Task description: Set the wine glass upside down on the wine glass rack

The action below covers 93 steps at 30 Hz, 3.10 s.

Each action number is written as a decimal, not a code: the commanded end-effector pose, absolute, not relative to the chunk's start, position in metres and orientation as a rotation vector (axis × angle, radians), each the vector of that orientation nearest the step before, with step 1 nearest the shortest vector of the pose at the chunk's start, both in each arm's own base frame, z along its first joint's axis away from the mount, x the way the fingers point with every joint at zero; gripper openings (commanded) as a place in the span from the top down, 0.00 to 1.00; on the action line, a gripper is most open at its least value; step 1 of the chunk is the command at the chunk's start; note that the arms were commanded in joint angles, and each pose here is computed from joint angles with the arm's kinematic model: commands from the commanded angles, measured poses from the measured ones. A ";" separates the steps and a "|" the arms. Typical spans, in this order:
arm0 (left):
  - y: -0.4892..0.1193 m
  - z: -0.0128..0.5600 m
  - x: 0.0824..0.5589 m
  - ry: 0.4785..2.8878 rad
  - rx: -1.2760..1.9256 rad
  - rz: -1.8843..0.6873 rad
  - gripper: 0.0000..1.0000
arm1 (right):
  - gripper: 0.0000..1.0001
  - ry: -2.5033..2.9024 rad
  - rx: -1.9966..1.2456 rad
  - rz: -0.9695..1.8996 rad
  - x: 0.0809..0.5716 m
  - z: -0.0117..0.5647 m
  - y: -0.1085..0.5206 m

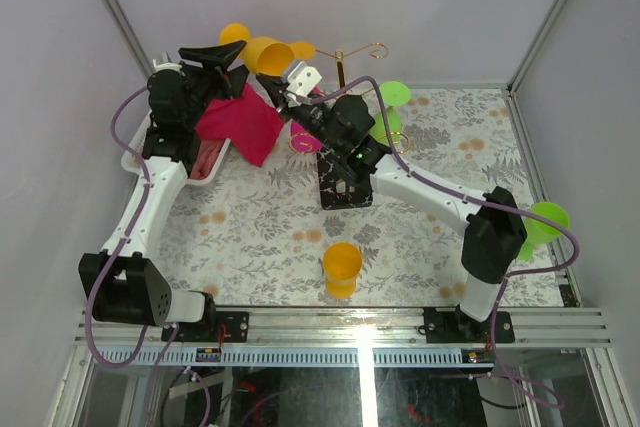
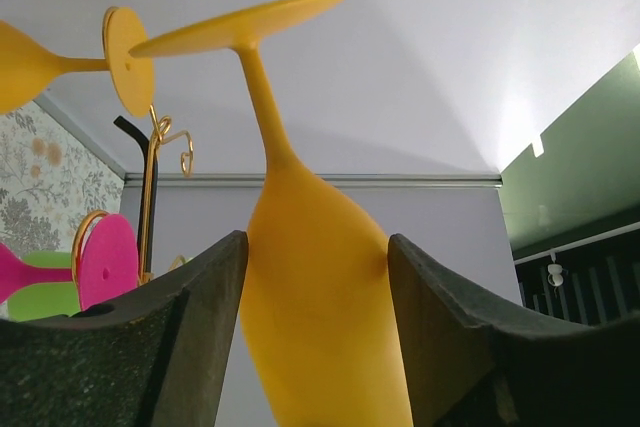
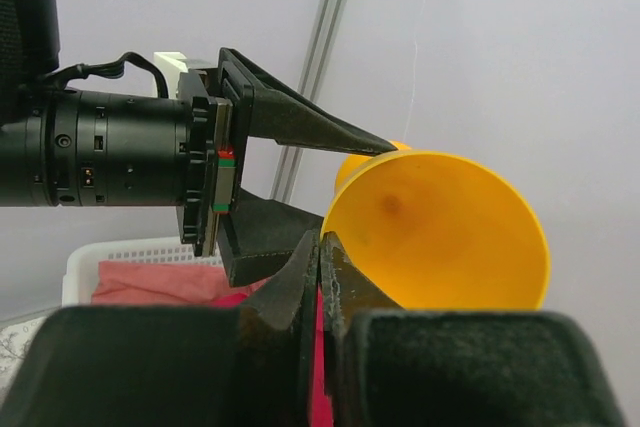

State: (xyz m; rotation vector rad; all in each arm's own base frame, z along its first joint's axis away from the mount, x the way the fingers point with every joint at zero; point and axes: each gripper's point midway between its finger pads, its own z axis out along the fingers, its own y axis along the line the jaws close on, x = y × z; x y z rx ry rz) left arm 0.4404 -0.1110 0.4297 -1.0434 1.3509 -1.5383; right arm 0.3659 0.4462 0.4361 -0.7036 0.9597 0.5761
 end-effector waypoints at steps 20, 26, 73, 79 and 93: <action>-0.108 0.441 0.440 1.263 -1.003 -1.577 0.71 | 1.00 0.809 -0.705 0.618 0.324 0.478 0.438; -0.114 0.437 0.443 1.274 -1.002 -1.628 0.65 | 1.00 0.798 -0.736 0.640 0.315 0.475 0.438; -0.084 0.514 0.390 1.125 0.052 -0.894 0.97 | 0.01 1.205 -0.594 0.214 0.353 0.436 0.340; -0.080 0.473 0.355 1.266 0.227 -0.538 0.95 | 0.01 1.428 -0.435 0.046 0.401 0.439 0.294; -0.145 0.378 0.279 1.445 0.561 -0.731 0.95 | 0.01 1.574 -0.281 -0.023 0.436 0.430 0.232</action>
